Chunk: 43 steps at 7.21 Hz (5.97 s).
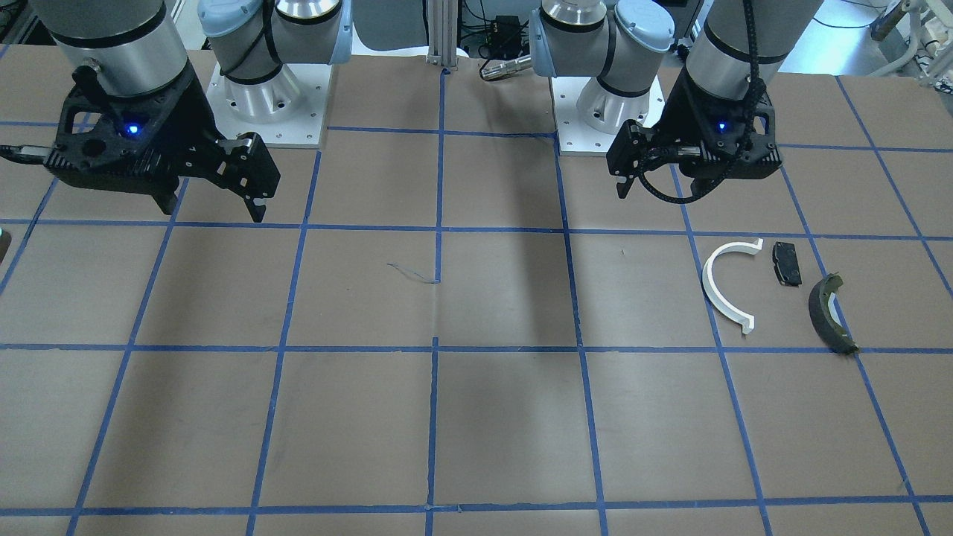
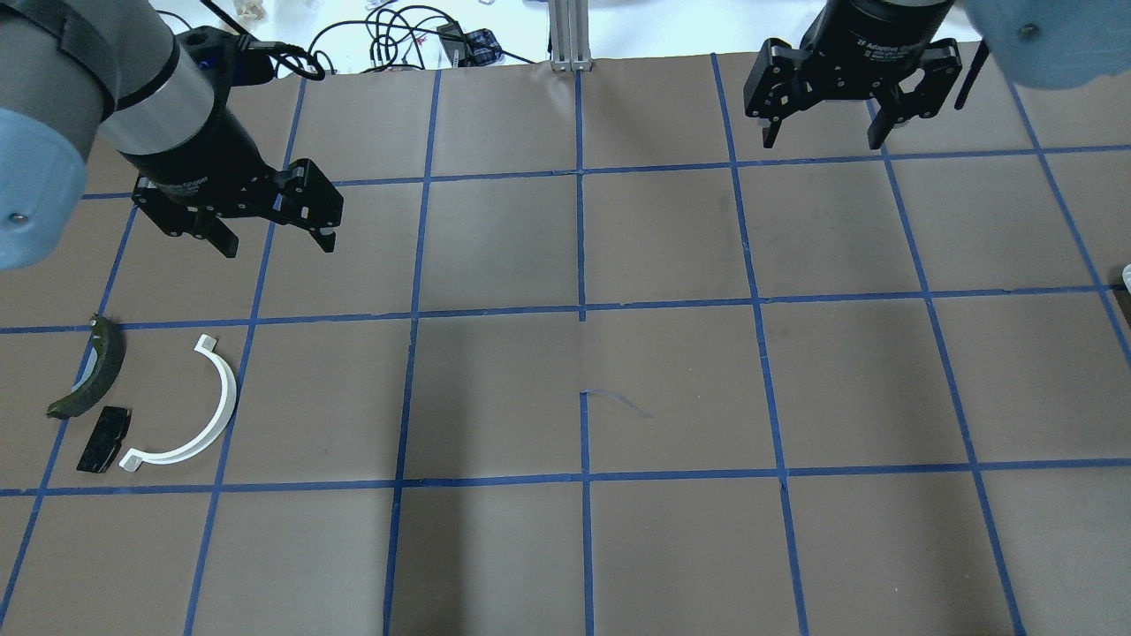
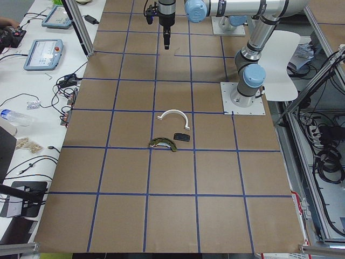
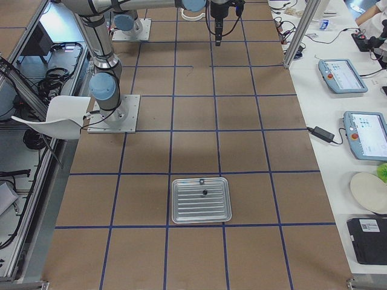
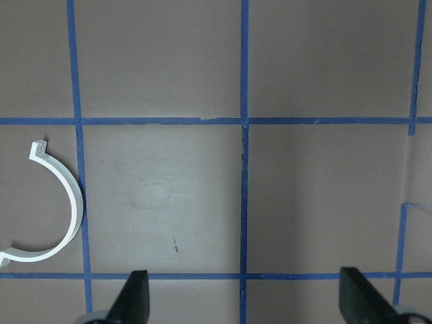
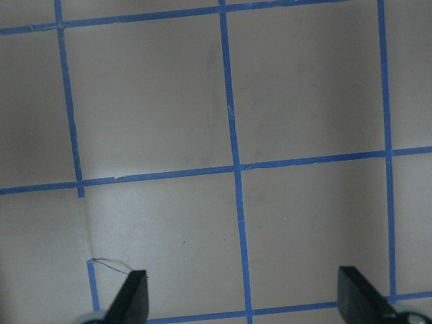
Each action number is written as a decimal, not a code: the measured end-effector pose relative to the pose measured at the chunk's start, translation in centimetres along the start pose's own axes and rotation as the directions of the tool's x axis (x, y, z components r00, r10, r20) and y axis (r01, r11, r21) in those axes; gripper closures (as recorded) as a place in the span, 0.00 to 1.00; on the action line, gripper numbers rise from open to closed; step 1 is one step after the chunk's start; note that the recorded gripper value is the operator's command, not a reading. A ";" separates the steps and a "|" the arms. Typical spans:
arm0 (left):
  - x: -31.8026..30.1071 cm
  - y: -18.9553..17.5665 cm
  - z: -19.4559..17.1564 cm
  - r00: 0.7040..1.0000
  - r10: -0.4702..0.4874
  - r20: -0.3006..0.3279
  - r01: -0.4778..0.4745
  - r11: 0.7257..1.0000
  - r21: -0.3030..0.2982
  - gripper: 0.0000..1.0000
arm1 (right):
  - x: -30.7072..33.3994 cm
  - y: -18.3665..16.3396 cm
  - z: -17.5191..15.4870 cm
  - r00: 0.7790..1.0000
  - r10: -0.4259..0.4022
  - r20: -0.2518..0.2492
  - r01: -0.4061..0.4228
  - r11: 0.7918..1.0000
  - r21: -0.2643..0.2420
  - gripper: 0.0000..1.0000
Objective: Place bearing gear from tray to pile
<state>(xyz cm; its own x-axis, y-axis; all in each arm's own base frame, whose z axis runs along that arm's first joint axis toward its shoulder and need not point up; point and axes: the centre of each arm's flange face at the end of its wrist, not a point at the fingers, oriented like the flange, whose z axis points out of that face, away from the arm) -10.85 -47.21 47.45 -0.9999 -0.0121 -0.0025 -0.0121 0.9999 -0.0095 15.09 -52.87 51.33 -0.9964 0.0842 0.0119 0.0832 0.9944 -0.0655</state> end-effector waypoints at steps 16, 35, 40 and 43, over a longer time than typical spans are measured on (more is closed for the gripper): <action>-0.2 1.0 -0.1 1.000 -0.002 0.009 0.002 1.000 0.004 0.00 | 56.4 -2.2 18.6 0.439 -0.891 0.113 0.898 0.435 -0.063 0.00; -0.3 2.5 3.6 1.000 -0.001 0.029 0.001 1.000 0.024 0.00 | 59.3 2.9 33.8 0.366 -0.927 0.082 0.931 0.363 -0.047 0.96; -0.3 2.5 3.7 1.000 -0.002 0.031 0.001 1.000 0.028 0.00 | 56.1 1.3 24.7 0.435 -0.900 -0.040 0.900 0.436 -0.018 0.95; -0.5 3.2 4.8 0.999 -0.003 0.049 0.002 0.999 0.039 0.00 | 38.5 -5.0 18.7 0.521 -0.852 -0.043 0.853 0.519 0.051 0.95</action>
<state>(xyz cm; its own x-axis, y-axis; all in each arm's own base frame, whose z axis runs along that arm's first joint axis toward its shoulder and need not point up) -10.38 -44.10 42.60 -0.9985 -0.0160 -0.0519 -0.0135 0.9987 -0.0483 -23.98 -55.85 33.46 -0.5894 -0.8010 0.1050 -0.8079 0.5846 -0.0750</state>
